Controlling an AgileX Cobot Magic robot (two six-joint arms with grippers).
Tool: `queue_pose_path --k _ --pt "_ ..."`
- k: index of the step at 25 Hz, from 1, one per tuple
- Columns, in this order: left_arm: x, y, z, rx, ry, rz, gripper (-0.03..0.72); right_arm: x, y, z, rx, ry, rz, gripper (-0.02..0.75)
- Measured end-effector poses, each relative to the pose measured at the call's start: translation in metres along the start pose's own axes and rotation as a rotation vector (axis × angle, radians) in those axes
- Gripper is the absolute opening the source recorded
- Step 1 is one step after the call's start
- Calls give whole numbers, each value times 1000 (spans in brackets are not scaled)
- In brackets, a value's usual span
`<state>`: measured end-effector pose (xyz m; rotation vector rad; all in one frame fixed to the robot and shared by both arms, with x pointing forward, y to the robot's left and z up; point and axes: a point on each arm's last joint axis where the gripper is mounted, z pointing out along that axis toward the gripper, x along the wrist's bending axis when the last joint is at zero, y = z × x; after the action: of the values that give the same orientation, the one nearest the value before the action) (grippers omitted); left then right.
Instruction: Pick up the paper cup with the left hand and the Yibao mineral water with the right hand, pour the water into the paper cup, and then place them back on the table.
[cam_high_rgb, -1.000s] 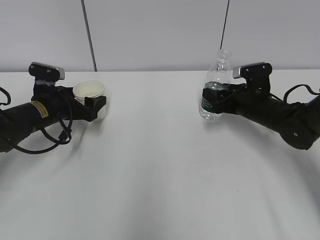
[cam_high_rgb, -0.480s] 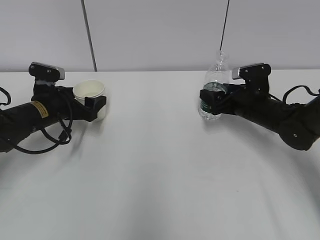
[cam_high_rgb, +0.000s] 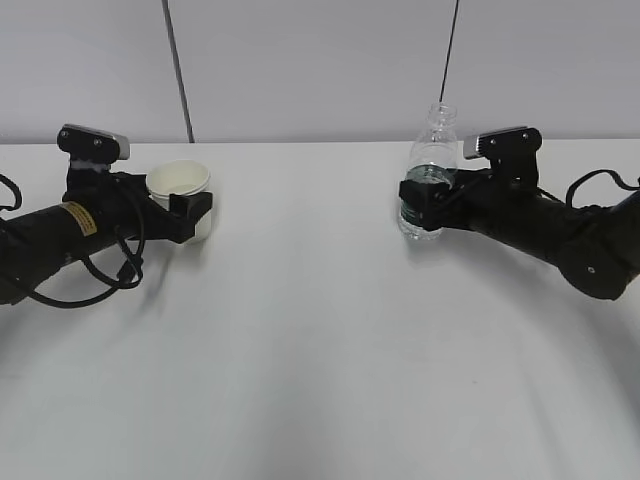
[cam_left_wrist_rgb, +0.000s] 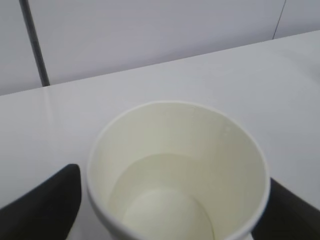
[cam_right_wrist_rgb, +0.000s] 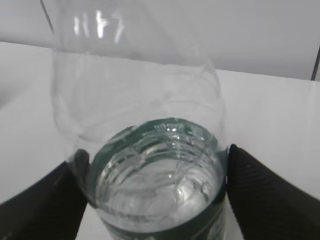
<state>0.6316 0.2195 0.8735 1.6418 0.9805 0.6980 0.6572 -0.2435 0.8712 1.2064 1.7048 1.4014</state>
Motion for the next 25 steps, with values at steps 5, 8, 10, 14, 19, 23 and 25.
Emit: queue_pose_path --k 5,8,10,14,19,23,25 --pt "0 0 0 0 0 0 591 0 4 -2 37 -8 -1 620" --pt "0 0 0 0 0 0 591 1 7 -3 38 -5 13 620" --pt "0 0 0 -5 -1 0 591 1 10 -4 31 -2 18 620" --pt "0 1 0 -14 -4 0 591 2 20 -6 9 2 18 621" --pt "0 2 0 -17 -5 0 591 3 30 -9 -9 5 23 621" --pt "0 2 0 -17 -5 0 591 4 35 -10 -15 7 18 621" --pt "0 2 0 -19 -5 0 591 4 37 -11 -15 5 14 621"
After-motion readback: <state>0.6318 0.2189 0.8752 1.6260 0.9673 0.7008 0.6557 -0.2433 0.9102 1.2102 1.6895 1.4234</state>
